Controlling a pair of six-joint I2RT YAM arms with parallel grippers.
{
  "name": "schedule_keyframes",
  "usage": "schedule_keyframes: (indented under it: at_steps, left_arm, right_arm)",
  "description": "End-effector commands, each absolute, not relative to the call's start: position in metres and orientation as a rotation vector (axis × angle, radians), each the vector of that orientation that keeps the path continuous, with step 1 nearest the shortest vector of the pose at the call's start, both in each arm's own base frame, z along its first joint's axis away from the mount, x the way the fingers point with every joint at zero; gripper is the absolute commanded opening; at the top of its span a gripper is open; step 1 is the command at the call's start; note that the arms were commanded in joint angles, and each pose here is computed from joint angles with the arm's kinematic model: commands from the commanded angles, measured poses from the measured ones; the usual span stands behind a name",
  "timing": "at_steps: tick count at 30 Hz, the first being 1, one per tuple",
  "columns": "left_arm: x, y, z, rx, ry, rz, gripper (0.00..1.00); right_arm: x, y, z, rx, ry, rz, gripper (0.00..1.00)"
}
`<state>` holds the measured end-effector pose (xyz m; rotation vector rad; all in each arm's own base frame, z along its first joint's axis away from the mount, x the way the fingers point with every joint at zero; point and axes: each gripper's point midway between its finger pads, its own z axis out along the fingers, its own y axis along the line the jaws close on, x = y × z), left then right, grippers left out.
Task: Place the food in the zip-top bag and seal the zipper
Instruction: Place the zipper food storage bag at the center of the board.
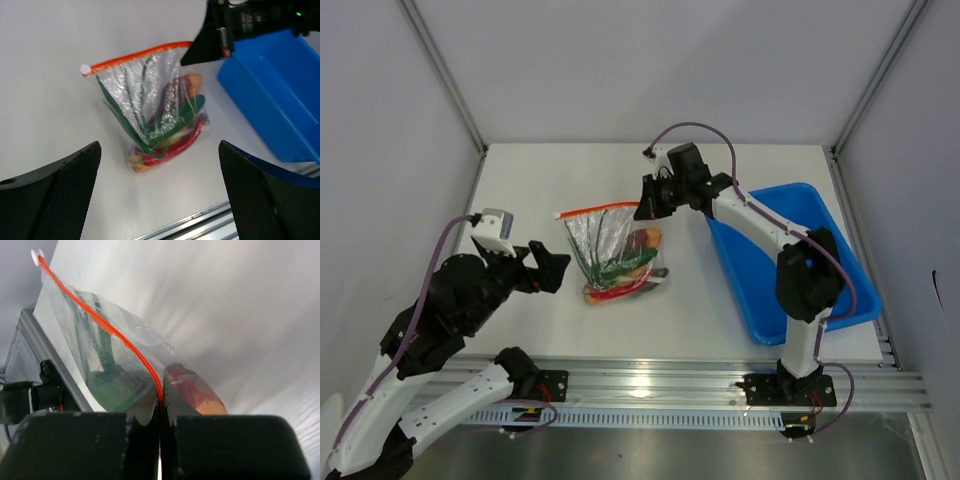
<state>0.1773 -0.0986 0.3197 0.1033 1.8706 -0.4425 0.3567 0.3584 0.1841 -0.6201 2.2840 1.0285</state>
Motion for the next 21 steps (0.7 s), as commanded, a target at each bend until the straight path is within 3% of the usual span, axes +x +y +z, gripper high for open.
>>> schedule_keyframes:
  at_steps: [1, 4, 5, 6, 7, 9, 13, 21]
  left_arm:
    - [0.169, -0.123, 0.318, 0.196, 1.859, -0.583, 0.99]
    - [0.164, -0.131, 0.315, 0.219, 1.862, -0.635, 1.00]
    - [0.161, -0.135, 0.314, 0.234, 1.862, -0.664, 1.00]
    - [0.162, -0.136, 0.310, 0.235, 1.873, -0.660, 0.99]
    - [0.160, -0.140, 0.310, 0.251, 1.875, -0.686, 0.99]
    - [0.159, -0.146, 0.305, 0.268, 1.888, -0.708, 0.99]
    - [0.159, -0.152, 0.302, 0.283, 1.904, -0.731, 0.99]
    - [0.163, -0.166, 0.293, 0.296, 1.919, -0.771, 0.99]
  right_arm:
    - [0.386, 0.363, 0.182, -0.571, 2.318, 1.011, 0.00]
    - [0.404, 0.366, 0.166, -0.557, 2.343, 0.984, 0.03]
    - [0.409, 0.367, 0.162, -0.555, 2.340, 0.982, 0.18]
    - [0.411, 0.367, 0.163, -0.555, 2.331, 0.982, 0.18]
    - [0.417, 0.367, 0.161, -0.552, 2.330, 0.970, 0.38]
    - [0.423, 0.368, 0.164, -0.560, 2.317, 0.945, 0.53]
    - [0.441, 0.355, 0.185, -0.549, 2.284, 0.815, 0.99]
    - [0.416, 0.296, 0.270, -0.453, 2.197, 0.579, 0.99]
